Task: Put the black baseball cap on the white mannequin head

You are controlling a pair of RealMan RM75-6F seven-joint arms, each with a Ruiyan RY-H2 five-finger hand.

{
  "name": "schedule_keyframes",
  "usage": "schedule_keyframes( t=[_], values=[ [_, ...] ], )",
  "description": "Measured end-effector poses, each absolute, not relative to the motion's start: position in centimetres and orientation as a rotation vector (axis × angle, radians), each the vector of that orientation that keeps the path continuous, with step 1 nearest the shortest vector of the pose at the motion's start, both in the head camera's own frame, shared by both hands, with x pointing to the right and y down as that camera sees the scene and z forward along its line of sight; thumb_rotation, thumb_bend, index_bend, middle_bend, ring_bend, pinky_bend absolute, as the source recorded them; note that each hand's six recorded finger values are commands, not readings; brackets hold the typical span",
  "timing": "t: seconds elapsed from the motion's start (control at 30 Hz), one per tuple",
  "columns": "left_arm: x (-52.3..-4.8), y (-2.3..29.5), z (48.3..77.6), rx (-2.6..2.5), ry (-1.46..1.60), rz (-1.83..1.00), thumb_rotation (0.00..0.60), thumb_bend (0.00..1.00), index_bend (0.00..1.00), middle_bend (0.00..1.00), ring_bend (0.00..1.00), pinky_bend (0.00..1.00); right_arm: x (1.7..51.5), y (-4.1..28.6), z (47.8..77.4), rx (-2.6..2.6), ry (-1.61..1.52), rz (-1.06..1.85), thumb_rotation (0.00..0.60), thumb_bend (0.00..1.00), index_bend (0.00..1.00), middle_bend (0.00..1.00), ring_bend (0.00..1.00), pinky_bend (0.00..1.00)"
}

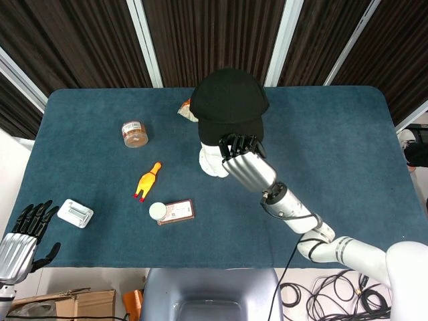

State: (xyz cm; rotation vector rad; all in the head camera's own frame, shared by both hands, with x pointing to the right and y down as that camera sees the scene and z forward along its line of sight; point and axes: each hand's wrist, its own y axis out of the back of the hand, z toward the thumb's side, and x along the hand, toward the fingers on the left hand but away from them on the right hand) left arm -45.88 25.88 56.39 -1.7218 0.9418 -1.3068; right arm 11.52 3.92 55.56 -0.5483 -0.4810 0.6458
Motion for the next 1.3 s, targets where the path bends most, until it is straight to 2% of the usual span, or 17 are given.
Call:
schedule_keyframes(
  t=[0.27,0.53,0.6,0.7,0.73,0.83,0.9,0.93,1.03,1.2,1.3],
  values=[
    [-45.6,25.9,56.5,-1.733,0.933,-1.301,0.6,0.39,0.0,0.0,0.0,0.0,12.0,8.5,58.7,-0.628,-0.379,0.595,0.6,0.38,1.0,0.83,0.84,1.0],
    [-45.8,25.7,56.4,-1.727,0.942,-1.303,0.6,0.39,0.0,0.0,0.0,0.0,12.5,10.7,60.8,-0.659,-0.339,0.586,0.6,0.38,0.98,0.83,0.84,1.0],
    [-45.8,25.7,56.5,-1.729,0.939,-1.304,0.6,0.39,0.0,0.0,0.0,0.0,12.7,10.9,61.1,-0.663,-0.337,0.585,0.6,0.37,0.85,0.82,0.82,1.0],
    [-45.8,25.7,56.4,-1.728,0.942,-1.303,0.6,0.39,0.0,0.0,0.0,0.0,13.0,11.3,61.5,-0.677,-0.35,0.593,0.6,0.33,0.59,0.75,0.75,1.0],
    [-45.8,25.7,56.4,-1.727,0.944,-1.303,0.6,0.39,0.0,0.0,0.0,0.0,13.2,11.5,61.6,-0.686,-0.359,0.599,0.6,0.28,0.45,0.68,0.72,1.0],
    [-45.9,25.7,56.5,-1.729,0.946,-1.306,0.6,0.39,0.0,0.0,0.0,0.0,13.8,11.8,62.0,-0.71,-0.376,0.635,0.6,0.19,0.18,0.55,0.63,1.0],
    [-45.9,25.7,56.5,-1.731,0.944,-1.309,0.6,0.39,0.0,0.0,0.0,0.0,14.2,11.8,62.1,-0.728,-0.387,0.658,0.6,0.14,0.08,0.48,0.58,0.97],
    [-45.9,25.7,56.6,-1.732,0.943,-1.309,0.6,0.39,0.0,0.0,0.0,0.0,14.5,11.9,62.2,-0.742,-0.397,0.681,0.6,0.1,0.03,0.41,0.53,0.94],
    [-45.9,25.7,56.5,-1.731,0.943,-1.307,0.6,0.39,0.0,0.0,0.0,0.0,15.2,12.1,62.2,-0.788,-0.427,0.735,0.6,0.04,0.0,0.26,0.4,0.82],
    [-46.0,25.7,56.4,-1.726,0.95,-1.305,0.6,0.39,0.0,0.0,0.0,0.0,16.7,13.0,60.9,-0.903,-0.531,0.804,0.6,0.02,0.0,0.14,0.26,0.69],
    [-46.0,25.7,56.3,-1.724,0.953,-1.304,0.6,0.39,0.0,0.0,0.0,0.0,18.7,13.7,59.6,-0.98,-0.623,0.88,0.6,0.02,0.0,0.05,0.14,0.54]
  ],
)
